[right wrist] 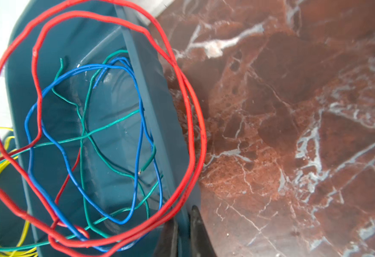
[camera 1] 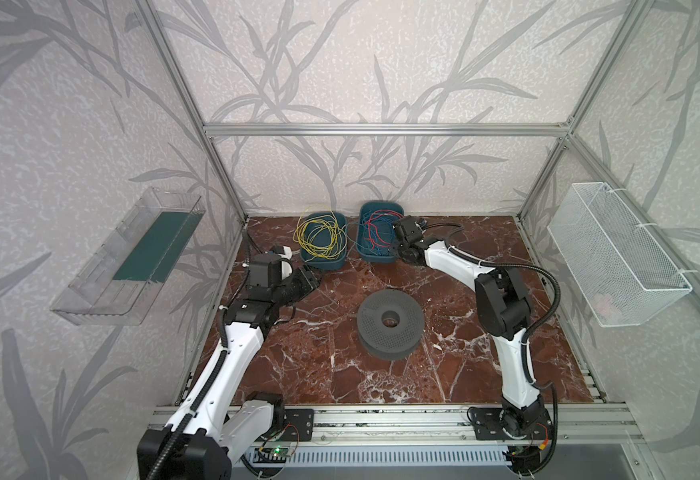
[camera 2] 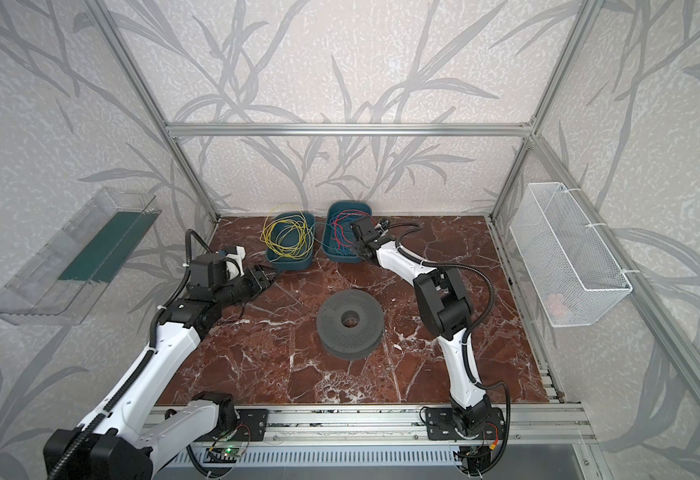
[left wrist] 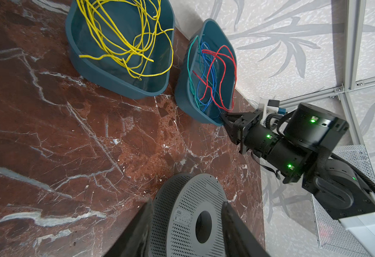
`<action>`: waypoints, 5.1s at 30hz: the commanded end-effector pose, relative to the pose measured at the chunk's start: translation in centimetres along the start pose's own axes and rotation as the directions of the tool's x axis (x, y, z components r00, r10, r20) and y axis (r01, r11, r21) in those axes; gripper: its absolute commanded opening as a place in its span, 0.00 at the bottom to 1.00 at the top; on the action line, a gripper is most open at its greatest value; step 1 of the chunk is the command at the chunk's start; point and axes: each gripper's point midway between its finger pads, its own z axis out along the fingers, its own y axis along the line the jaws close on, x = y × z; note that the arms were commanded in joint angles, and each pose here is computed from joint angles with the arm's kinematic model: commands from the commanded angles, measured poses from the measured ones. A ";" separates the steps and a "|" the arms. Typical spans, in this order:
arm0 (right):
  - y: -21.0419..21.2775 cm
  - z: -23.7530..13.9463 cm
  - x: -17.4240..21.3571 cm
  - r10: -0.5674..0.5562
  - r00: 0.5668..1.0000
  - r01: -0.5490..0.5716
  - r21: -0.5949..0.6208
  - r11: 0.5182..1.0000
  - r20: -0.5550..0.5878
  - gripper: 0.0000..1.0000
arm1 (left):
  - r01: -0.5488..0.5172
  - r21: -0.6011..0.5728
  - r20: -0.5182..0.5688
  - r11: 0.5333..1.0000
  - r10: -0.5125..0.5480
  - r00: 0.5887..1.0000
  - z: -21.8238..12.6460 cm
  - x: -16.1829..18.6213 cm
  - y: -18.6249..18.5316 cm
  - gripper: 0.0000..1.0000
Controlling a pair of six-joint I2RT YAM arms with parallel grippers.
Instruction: Wrap the cables
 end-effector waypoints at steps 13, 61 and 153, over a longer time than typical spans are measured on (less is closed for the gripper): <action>2.7 1.2 1.4 -0.140 0.985 0.134 -0.061 0.989 -0.098 0.00 | -0.004 0.026 0.018 1.000 0.004 1.000 -0.1 -0.4 -0.7 0.52; -11.6 -16.6 14.1 -0.472 0.786 0.181 -0.583 0.792 -0.399 0.50 | -0.051 0.112 -0.468 0.992 0.098 0.878 9.1 16.6 -1.0 0.56; -7.7 -16.7 5.5 -0.434 0.896 0.329 -0.524 0.785 -0.088 0.47 | -0.358 -0.490 -0.078 0.794 0.369 0.926 18.5 -22.5 9.8 0.43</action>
